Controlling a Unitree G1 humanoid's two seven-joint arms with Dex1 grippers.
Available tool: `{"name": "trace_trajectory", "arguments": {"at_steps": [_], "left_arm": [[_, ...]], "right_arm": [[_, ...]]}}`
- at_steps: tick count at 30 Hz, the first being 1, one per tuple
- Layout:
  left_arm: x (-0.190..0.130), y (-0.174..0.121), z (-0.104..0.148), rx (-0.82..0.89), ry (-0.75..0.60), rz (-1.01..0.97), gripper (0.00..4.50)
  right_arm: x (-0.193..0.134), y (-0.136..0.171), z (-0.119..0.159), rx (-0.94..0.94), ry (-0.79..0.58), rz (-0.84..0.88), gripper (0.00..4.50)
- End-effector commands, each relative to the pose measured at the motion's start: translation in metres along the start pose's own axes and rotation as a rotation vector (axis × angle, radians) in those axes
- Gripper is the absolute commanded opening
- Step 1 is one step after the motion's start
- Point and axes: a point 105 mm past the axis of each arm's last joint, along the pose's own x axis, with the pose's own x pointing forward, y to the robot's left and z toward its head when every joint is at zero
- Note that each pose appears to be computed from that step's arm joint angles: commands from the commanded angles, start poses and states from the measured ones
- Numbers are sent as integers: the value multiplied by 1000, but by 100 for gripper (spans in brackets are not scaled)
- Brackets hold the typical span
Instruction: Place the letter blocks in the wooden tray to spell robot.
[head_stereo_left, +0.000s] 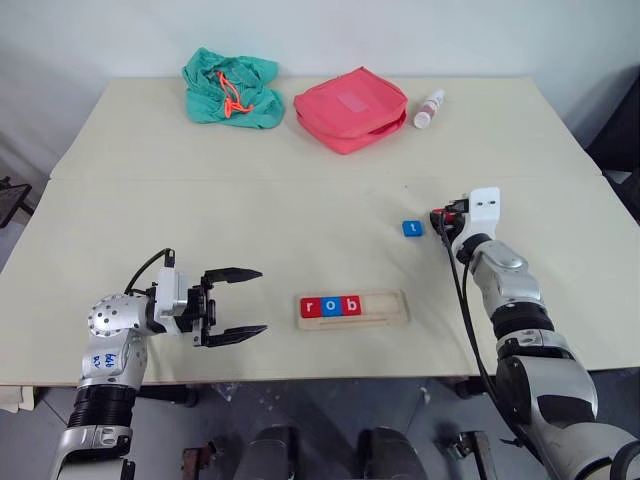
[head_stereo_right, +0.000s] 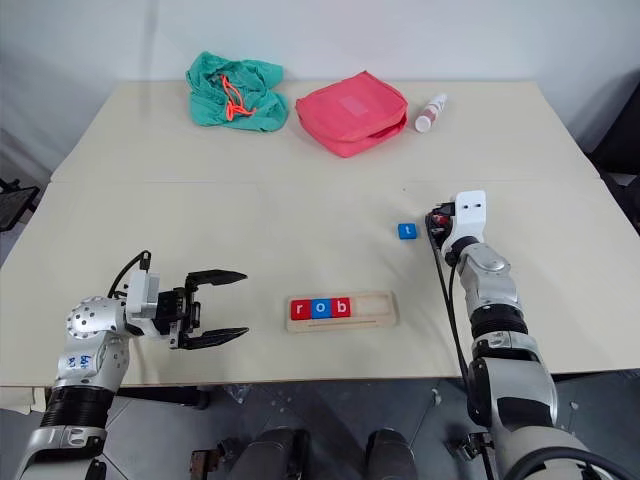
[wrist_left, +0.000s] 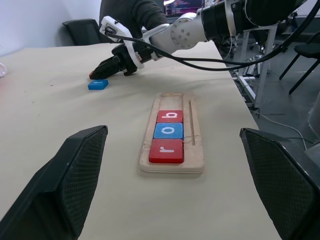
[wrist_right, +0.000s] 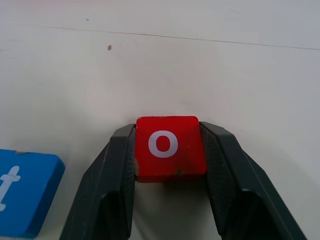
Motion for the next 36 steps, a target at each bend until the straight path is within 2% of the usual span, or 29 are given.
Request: {"name": "trace_trajectory", "arguments": {"at_steps": [1,8,17,22,29,36], "left_arm": [[-3,-2,1,11,-3,-39,450],[-7,-1,0,-6,-2,-90,450],[-10,4,-2,-14,11,-115,450],[-7,5,-1,-8,6,-124,450],[-8,5,1,-3,10,-121,450],[-9,5,2,1,15,-112,450]], "right_arm": [[-22,11,17,2,-69,11,147],[-84,37,22,12,-41,8,147],[-143,49,7,21,72,-9,147],[-156,57,-4,53,120,-14,147],[-158,61,-13,83,149,-24,147],[-158,61,-14,82,147,-34,387]]}}
